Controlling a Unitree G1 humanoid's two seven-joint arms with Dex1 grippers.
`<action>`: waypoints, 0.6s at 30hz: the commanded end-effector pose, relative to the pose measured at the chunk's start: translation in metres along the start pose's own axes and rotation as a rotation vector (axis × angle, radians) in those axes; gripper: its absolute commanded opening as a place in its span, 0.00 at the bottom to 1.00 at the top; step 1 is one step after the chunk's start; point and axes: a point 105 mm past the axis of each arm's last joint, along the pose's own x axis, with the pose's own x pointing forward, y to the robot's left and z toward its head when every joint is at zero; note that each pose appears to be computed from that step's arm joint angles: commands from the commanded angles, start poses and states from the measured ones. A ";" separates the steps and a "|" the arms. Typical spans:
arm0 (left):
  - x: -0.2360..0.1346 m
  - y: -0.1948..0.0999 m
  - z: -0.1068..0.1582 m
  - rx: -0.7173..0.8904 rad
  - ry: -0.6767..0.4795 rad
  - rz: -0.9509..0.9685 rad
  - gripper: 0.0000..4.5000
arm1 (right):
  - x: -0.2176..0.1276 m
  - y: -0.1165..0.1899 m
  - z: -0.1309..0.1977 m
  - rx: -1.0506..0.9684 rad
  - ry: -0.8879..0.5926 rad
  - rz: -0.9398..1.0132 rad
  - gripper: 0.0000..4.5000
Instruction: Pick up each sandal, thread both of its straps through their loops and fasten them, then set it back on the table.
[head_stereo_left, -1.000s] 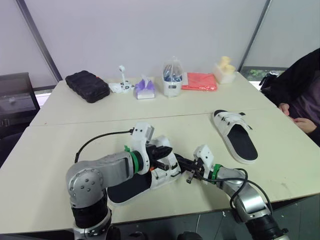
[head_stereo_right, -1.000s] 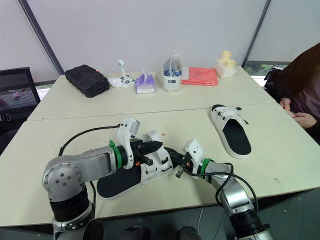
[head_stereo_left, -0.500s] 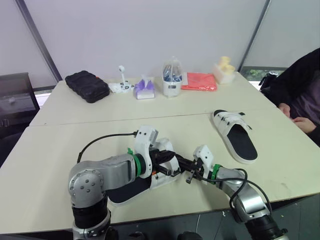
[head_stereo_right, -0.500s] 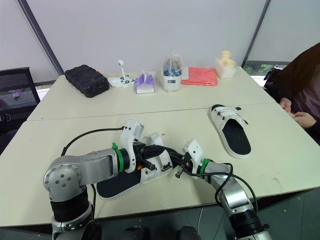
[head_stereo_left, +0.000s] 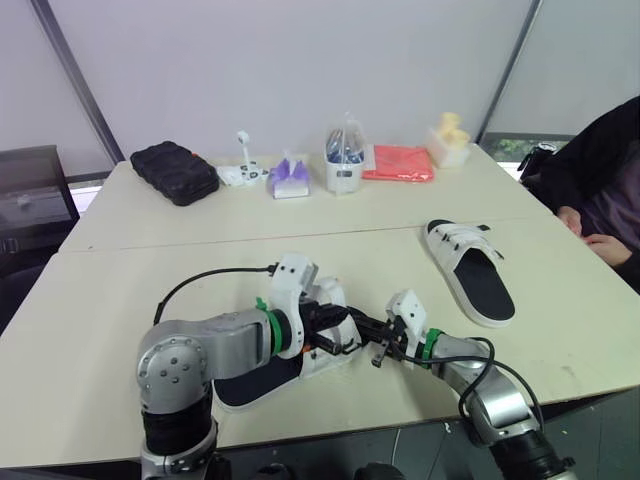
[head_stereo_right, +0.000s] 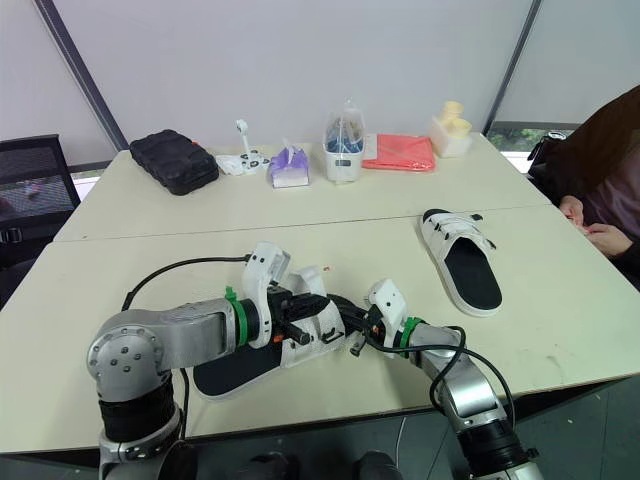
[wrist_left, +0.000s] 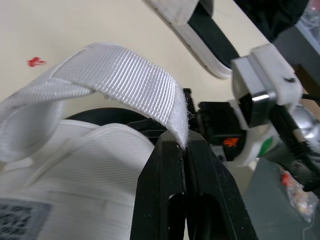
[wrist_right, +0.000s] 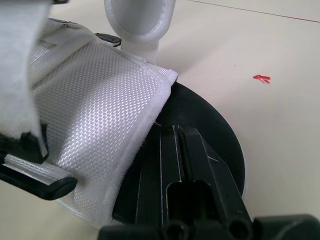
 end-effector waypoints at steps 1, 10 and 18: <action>0.002 -0.007 0.002 0.017 0.001 -0.032 0.01 | 0.007 0.029 -0.036 0.090 0.121 0.094 0.00; 0.001 -0.006 0.009 0.004 -0.031 -0.024 0.01 | 0.008 0.028 -0.036 0.092 0.122 0.091 0.00; 0.000 -0.004 0.005 0.002 -0.011 -0.022 0.01 | 0.009 0.029 -0.036 0.094 0.120 0.092 0.00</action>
